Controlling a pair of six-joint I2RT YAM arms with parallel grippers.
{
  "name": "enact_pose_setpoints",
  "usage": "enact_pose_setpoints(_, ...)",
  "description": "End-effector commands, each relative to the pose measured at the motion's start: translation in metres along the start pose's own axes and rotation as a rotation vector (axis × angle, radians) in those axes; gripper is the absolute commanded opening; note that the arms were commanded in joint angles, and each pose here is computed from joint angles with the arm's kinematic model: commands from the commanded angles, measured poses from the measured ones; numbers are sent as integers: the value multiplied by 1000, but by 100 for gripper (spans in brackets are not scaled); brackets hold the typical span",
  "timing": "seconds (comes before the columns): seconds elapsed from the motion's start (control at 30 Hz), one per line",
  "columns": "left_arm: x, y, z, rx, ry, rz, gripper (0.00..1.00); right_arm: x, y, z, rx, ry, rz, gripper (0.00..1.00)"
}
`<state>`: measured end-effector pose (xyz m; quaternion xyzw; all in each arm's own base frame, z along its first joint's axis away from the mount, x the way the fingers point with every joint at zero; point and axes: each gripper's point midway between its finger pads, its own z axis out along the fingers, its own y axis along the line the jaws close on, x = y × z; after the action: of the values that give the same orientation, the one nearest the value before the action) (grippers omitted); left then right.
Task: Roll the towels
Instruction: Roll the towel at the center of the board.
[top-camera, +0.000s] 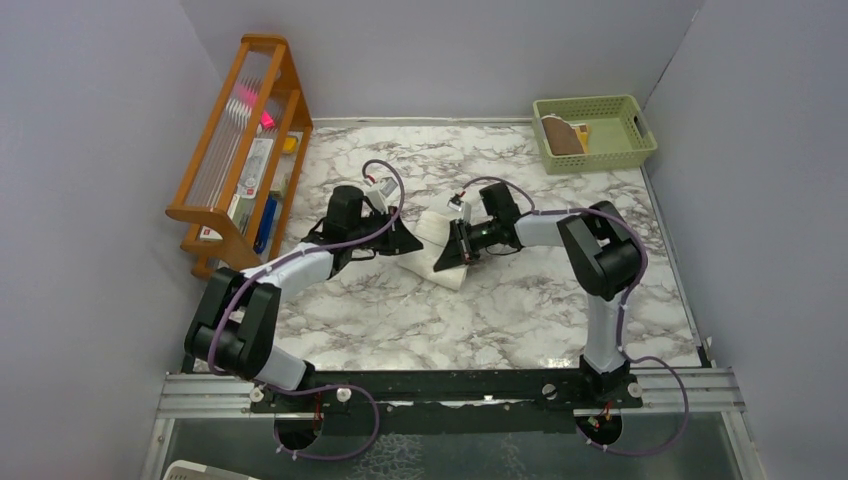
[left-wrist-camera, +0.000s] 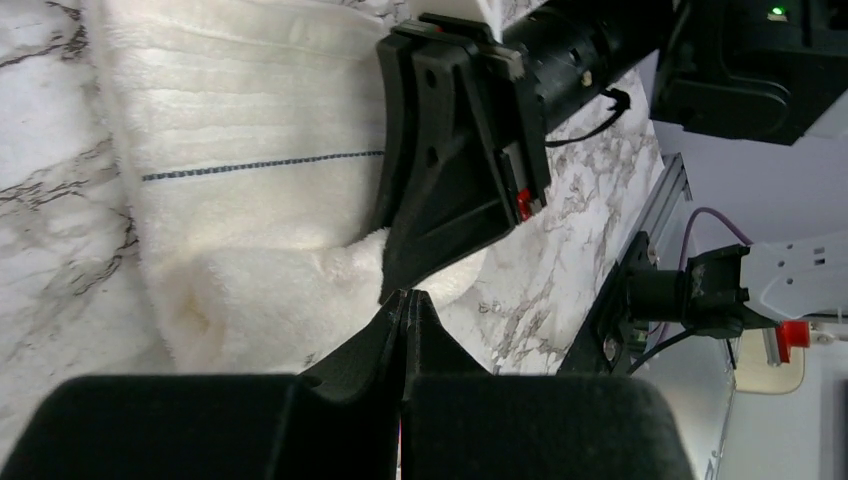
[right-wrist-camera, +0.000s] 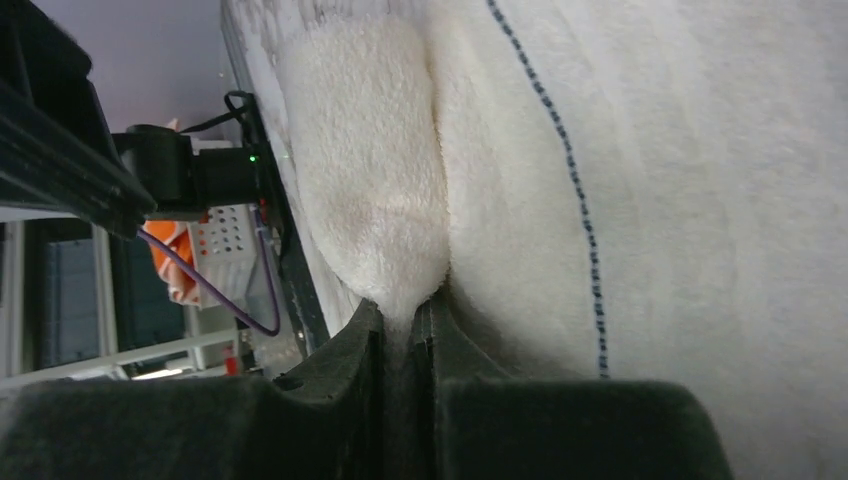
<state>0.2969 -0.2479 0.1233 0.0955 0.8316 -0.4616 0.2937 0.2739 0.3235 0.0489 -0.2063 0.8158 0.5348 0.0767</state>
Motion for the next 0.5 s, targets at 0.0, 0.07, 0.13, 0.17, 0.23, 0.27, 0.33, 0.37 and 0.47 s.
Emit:
enact_pose_setpoints(0.0, -2, -3, 5, 5, -24, 45, 0, -11, -2, 0, -70, -10, 73, 1)
enact_pose_setpoints(0.07, 2, 0, 10, 8, -12, 39, 0, -9, -12, 0, -67, -12, 107, 1)
enact_pose_setpoints(0.13, 7, 4, 15, 14, 6, 29, 0, -9, -17, 1, -69, -17, 131, 1)
enact_pose_setpoints(0.17, 10, 6, 18, 19, 17, 19, 0, -8, -19, 2, -68, -16, 137, 1)
enact_pose_setpoints(0.23, 17, 12, 24, 22, 36, 2, 0, -8, -22, 3, -65, -15, 147, 1)
enact_pose_setpoints(0.27, 22, 17, 28, 14, 48, -12, 0, -8, -23, 3, -66, -17, 149, 1)
enact_pose_setpoints(0.33, 30, 27, 34, 0, 60, -30, 0, -8, -24, 4, -65, -16, 154, 1)
enact_pose_setpoints(0.37, 33, 32, 37, -6, 61, -38, 0, -8, -25, 4, -62, -17, 157, 1)
enact_pose_setpoints(0.47, 41, 48, 47, -33, 79, -70, 0, -8, -26, 4, -59, -20, 149, 1)
